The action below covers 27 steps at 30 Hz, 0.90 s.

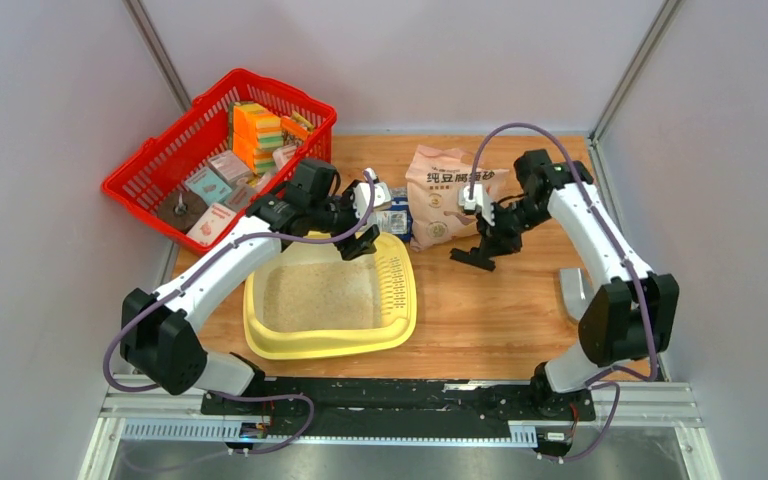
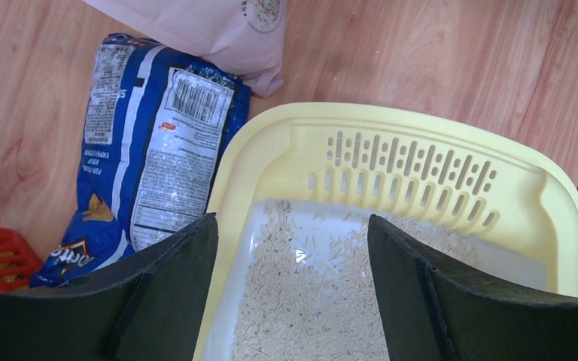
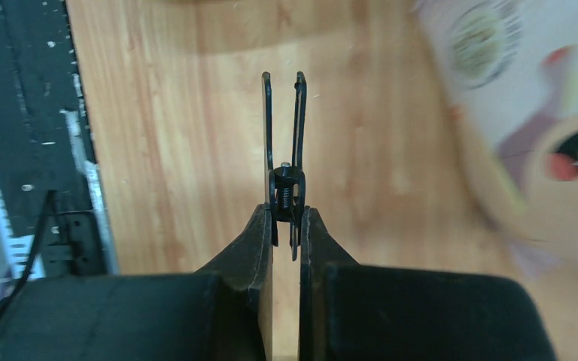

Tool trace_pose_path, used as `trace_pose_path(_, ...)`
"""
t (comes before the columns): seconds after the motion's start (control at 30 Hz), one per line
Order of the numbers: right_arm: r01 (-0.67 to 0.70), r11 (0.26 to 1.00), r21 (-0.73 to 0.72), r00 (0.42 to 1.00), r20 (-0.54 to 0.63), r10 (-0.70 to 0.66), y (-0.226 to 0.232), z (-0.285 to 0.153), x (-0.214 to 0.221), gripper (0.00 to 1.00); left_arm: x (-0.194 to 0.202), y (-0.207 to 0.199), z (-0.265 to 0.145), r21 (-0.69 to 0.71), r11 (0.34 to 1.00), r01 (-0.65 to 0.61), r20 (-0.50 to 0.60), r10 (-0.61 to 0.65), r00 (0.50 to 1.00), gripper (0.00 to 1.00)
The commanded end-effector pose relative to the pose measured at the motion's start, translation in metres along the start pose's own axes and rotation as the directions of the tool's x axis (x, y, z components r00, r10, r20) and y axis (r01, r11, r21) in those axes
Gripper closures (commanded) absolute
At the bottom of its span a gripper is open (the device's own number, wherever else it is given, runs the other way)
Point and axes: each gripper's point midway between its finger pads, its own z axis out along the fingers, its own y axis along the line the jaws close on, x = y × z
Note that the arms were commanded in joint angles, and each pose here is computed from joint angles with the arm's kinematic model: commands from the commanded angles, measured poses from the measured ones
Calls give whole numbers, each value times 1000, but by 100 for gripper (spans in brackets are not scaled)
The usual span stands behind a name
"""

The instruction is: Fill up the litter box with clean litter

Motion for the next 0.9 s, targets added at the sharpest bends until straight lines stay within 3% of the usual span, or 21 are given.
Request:
trace_pose_path(0.0,-243,952,-188,970,-40,239,38,27,26,99,-5,0,-1,-8,1000,7,14,-7,1000,20)
trace_pose_path(0.2,-413,840,-352,910,-185,370,57,63,67,95,0,2,-1,-21,1000,-3,-2,3,1000,20)
trace_pose_path(0.27,-431,836,-339,902,-174,394,52,72,70,95,1,2,-2,-25,1000,-3,-6,3,1000,20)
trace_pose_path(0.43,-572,773,-274,819,-233,524,48,88,85,94,4,5,-4,-41,999,-19,-23,18,1000,19)
trace_pose_path(0.53,-640,735,-226,768,-222,601,42,92,91,86,5,7,-3,-44,999,-26,-27,25,999,20)
trace_pose_path(0.67,-699,693,-176,714,-211,668,37,93,102,62,5,8,-1,-44,999,-22,-25,21,999,20)
trace_pose_path(0.73,-725,673,-144,688,-198,698,31,89,106,57,3,8,0,-42,999,-22,-22,21,1000,19)
trace_pose_path(0.8,-734,669,-117,679,-165,716,20,81,101,55,3,8,0,-41,999,-24,-23,23,999,20)
trace_pose_path(0.87,-712,693,-114,702,-83,707,7,62,82,44,2,9,-1,-41,999,-29,-23,28,999,20)
